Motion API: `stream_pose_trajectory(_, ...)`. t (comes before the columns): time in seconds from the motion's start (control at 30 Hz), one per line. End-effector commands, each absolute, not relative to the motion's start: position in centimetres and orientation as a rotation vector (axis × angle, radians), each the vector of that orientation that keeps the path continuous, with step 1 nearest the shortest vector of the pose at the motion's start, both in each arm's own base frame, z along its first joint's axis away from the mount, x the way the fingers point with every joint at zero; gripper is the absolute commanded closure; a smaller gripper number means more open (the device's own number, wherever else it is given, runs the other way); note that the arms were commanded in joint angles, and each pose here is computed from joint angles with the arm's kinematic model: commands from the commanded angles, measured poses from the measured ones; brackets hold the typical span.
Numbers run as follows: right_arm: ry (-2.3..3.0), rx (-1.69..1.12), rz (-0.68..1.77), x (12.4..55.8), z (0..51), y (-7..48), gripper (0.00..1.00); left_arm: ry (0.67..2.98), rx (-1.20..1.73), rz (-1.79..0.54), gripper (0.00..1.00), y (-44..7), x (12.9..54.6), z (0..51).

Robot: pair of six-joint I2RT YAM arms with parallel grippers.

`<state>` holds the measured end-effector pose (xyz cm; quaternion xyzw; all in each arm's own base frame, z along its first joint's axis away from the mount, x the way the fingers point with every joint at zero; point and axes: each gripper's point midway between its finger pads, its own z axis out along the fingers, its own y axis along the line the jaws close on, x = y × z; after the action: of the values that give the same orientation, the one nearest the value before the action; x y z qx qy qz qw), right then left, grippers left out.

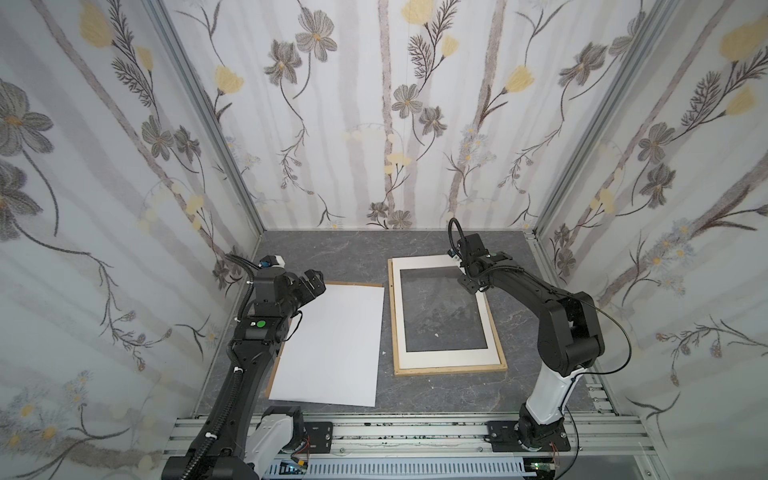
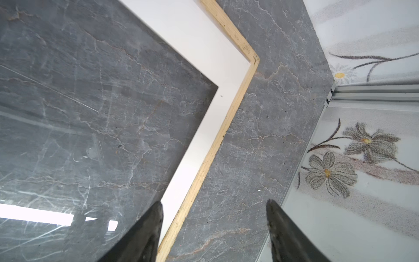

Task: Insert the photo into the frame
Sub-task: 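Open the right gripper and raise it off the seated cream mat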

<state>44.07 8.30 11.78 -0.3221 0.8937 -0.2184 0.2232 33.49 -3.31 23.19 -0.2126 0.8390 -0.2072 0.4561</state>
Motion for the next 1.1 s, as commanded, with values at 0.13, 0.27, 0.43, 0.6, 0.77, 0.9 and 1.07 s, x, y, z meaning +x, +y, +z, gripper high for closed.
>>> stream_pose_trajectory(0.13, 2.451, -0.837, -0.599, 44.5, 12.5, 8.4, 0.28, 2.053, -0.527, -0.517, 0.0, -3.3, 33.6, 23.7)
stream_pose_trajectory(0.27, 2.445, -0.774, -0.503, 45.4, 13.4, 9.7, 0.28, 2.051, -0.529, -0.518, 0.0, -3.3, 33.7, 23.7)
stream_pose_trajectory(0.43, 2.495, -0.649, -0.328, 45.9, 13.1, 11.4, 0.28, 2.051, -0.535, -0.529, 0.0, -3.4, 33.8, 23.5)
stream_pose_trajectory(0.6, 2.454, -0.487, -0.088, 46.3, 14.5, 13.1, 0.18, 2.072, -0.54, -0.519, 0.0, -3.3, 34.0, 22.5)
stream_pose_trajectory(0.77, 2.406, -0.313, 0.037, 46.3, 16.8, 13.7, 0.0, 2.108, -0.55, -0.502, 0.0, -3.3, 34.4, 20.5)
stream_pose_trajectory(0.9, 2.466, -0.182, 0.216, 45.5, 16.3, 14.8, 0.0, 2.14, -0.567, -0.513, 0.0, -3.5, 34.8, 18.5)
stream_pose_trajectory(1.07, 2.515, -0.166, 0.527, 43.0, 15.1, 18.2, 0.0, 2.177, -0.605, -0.49, 0.0, -3.1, 35.3, 15.9)
